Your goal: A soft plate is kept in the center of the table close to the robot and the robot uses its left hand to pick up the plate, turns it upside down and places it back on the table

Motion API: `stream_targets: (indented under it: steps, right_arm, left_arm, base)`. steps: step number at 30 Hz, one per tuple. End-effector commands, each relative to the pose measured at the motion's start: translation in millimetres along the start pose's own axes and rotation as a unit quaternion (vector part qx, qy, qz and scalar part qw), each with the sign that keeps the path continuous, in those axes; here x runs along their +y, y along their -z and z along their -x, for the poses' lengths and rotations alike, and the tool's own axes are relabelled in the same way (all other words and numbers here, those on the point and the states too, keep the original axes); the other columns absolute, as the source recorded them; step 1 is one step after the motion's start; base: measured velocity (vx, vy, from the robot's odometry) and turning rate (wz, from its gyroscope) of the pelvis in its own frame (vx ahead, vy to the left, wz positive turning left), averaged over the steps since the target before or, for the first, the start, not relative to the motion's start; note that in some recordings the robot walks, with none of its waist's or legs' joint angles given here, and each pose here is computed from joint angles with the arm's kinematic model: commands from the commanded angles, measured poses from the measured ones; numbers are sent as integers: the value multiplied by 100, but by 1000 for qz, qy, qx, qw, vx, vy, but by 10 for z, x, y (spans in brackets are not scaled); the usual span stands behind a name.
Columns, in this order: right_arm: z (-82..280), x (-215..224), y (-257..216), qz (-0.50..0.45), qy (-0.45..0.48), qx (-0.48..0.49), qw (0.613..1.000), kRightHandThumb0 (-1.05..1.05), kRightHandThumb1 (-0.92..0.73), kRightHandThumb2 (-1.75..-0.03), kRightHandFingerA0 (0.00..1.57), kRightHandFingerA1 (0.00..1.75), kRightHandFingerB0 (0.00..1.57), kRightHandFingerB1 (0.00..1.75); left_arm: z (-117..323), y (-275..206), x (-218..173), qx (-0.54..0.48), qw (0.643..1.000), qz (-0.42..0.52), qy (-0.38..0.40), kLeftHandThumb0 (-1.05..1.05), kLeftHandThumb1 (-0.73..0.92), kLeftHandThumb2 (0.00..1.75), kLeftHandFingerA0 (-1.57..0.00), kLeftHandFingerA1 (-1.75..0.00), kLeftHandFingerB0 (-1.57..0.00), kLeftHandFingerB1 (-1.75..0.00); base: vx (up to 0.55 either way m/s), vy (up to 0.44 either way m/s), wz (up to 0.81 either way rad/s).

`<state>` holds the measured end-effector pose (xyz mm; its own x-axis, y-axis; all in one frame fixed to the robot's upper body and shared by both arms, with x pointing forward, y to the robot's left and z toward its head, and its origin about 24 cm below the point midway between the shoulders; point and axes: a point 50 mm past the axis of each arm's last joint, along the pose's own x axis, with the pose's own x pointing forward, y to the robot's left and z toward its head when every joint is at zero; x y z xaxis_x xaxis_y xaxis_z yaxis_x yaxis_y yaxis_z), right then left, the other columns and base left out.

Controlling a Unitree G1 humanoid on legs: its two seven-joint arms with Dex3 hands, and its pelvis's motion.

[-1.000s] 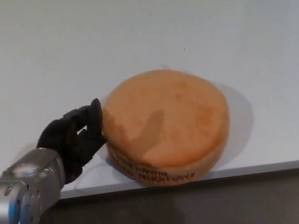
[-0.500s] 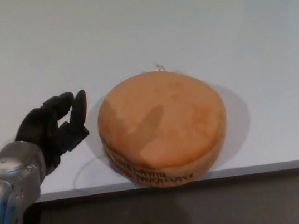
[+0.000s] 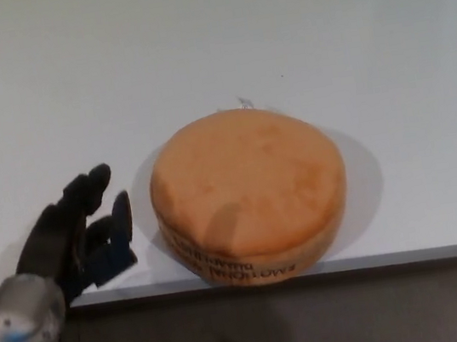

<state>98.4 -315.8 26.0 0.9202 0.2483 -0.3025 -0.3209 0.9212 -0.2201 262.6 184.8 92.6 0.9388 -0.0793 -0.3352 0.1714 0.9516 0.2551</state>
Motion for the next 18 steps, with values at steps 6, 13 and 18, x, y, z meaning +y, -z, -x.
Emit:
stream_targets:
  steps: [6, 13, 18]
  right_arm:
    - [43, -35, 12, -8, 12, -1, 1000, -79, -92, -73, 24, 40, 6, 21]
    - [51, -49, 13, -6, 18, -9, 1000, -79, -92, -75, 21, 38, 7, 21]
    - [59, -24, 25, -8, 21, -6, 1000, -80, -92, -73, 21, 37, 8, 22]
  left_arm:
    - [665, 265, -32, -222, 974, -40, -23, -98, 73, 120, -8, -19, -13, -9]
    - [987, 647, -87, -216, 976, 9, -22, -96, 72, 116, -7, -29, -11, -13]
    - [1144, 880, -174, -201, 978, 47, -22, -88, 66, 114, 0, -36, -6, -22]
  base:
    - [0, 0, 0]
    - [0, 0, 0]
    - [0, 0, 0]
